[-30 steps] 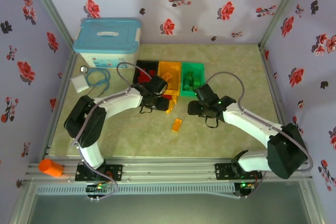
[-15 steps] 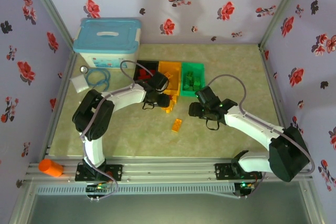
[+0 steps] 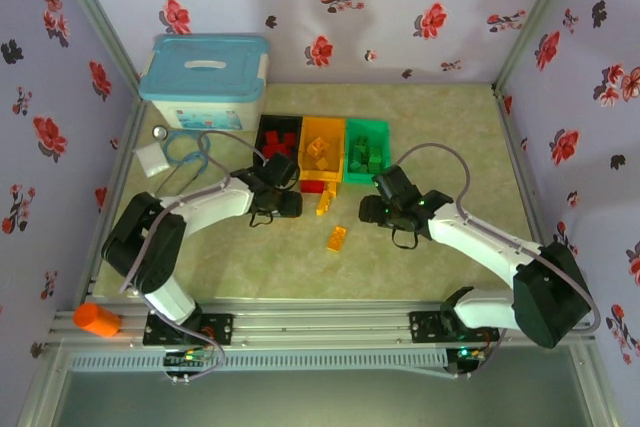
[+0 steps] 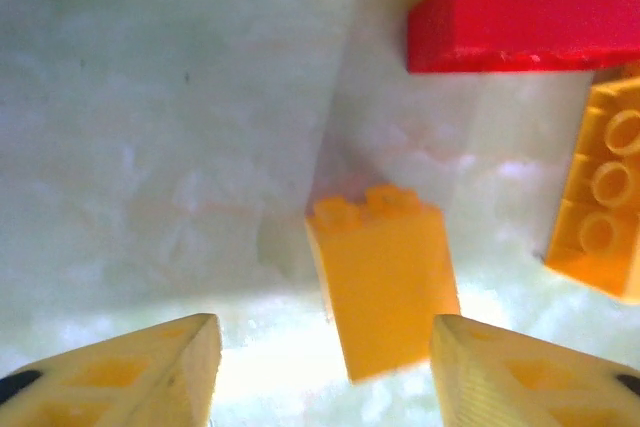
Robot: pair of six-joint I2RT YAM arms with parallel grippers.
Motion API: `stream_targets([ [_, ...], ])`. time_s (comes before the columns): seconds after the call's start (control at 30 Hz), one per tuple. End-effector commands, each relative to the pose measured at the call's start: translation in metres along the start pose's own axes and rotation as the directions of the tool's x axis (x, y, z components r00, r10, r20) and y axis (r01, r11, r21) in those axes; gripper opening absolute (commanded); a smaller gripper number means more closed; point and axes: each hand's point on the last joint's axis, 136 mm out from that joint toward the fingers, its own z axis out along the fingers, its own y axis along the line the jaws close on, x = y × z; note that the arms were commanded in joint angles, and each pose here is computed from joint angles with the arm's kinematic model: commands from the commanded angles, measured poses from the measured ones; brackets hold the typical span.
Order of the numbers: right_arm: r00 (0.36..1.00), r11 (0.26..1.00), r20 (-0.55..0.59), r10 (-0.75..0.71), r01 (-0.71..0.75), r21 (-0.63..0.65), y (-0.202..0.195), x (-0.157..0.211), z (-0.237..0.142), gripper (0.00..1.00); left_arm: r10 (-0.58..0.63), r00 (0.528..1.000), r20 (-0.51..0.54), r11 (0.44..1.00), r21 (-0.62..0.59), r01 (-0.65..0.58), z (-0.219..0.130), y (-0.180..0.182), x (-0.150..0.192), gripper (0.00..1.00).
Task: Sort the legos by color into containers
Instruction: Move the lego to the center of the table, then pick up the lego from the center of the table.
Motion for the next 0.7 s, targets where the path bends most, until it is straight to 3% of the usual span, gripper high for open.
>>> stream_targets([
  [0.0, 1.0, 0.999, 0.003, 0.02, -0.02, -0.033, 0.009, -0.003, 0.002, 0.61, 0.007, 1.0, 0.03, 1.0, -0.023, -0.007, -0.013, 0.003, -0.004, 0.62],
  [0.33, 1.0, 1.0, 0.011, 0.004, -0.004, -0.025, 0.011, 0.0, -0.004, 0.61, 0.015, 1.0, -0.001, 0.998, -0.057, -0.015, 0.004, -0.003, -0.014, 0.65],
  [0.67, 1.0, 1.0, 0.008, 0.007, -0.007, -0.02, 0.007, 0.004, -0.003, 0.61, 0.003, 0.999, -0.046, 0.997, -0.071, -0.006, 0.021, -0.005, -0.011, 0.61],
])
